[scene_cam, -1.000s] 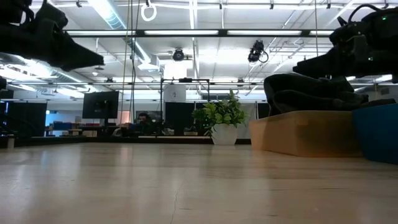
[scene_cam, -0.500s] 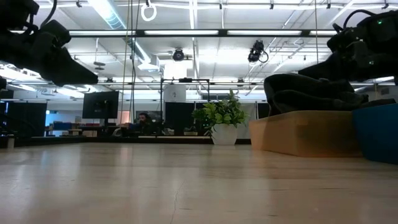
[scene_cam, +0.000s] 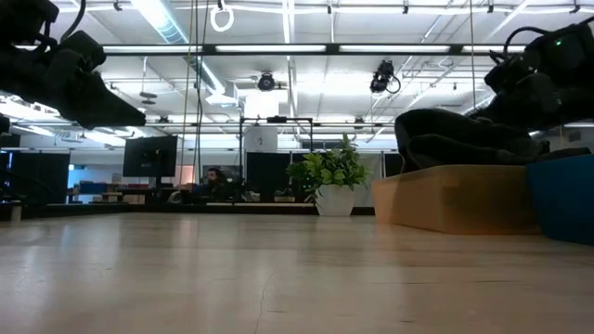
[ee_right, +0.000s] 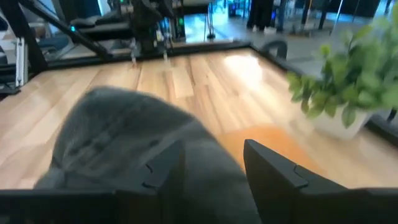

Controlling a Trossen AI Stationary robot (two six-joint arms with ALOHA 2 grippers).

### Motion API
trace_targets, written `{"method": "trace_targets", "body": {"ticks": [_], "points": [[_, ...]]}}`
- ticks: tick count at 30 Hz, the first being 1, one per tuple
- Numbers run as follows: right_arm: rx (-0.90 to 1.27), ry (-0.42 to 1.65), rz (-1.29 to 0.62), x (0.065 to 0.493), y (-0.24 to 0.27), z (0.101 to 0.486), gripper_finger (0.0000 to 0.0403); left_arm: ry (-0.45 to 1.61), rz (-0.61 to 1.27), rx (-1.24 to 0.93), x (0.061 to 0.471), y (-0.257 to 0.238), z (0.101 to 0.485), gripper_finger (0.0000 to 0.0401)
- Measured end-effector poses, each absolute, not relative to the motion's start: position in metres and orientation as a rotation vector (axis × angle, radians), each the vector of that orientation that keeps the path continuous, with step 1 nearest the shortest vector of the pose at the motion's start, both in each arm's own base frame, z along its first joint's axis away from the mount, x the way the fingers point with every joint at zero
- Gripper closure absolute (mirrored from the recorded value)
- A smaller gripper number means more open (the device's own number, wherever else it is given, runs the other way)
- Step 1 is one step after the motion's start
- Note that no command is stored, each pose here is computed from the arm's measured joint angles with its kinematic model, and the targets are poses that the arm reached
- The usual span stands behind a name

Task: Pick & Place hat
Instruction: Return to Home Position

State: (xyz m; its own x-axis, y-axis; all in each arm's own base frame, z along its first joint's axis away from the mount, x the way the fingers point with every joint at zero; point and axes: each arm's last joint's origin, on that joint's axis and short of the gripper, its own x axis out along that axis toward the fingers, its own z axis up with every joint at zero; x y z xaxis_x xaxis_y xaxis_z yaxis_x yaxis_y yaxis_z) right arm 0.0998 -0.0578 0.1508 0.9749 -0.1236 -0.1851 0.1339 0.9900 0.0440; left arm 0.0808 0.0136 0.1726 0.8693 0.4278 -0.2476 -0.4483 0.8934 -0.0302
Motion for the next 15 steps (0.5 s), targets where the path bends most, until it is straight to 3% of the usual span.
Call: {"method": "trace_targets", "body": {"ticks": [15], "points": [[0.184, 0.234, -0.243, 0.0981, -0.0598, 0.1449, 0.0234, 0.210, 0.457, -0.093, 0.0822, 0.0136, 0.1735, 0.0259]]}}
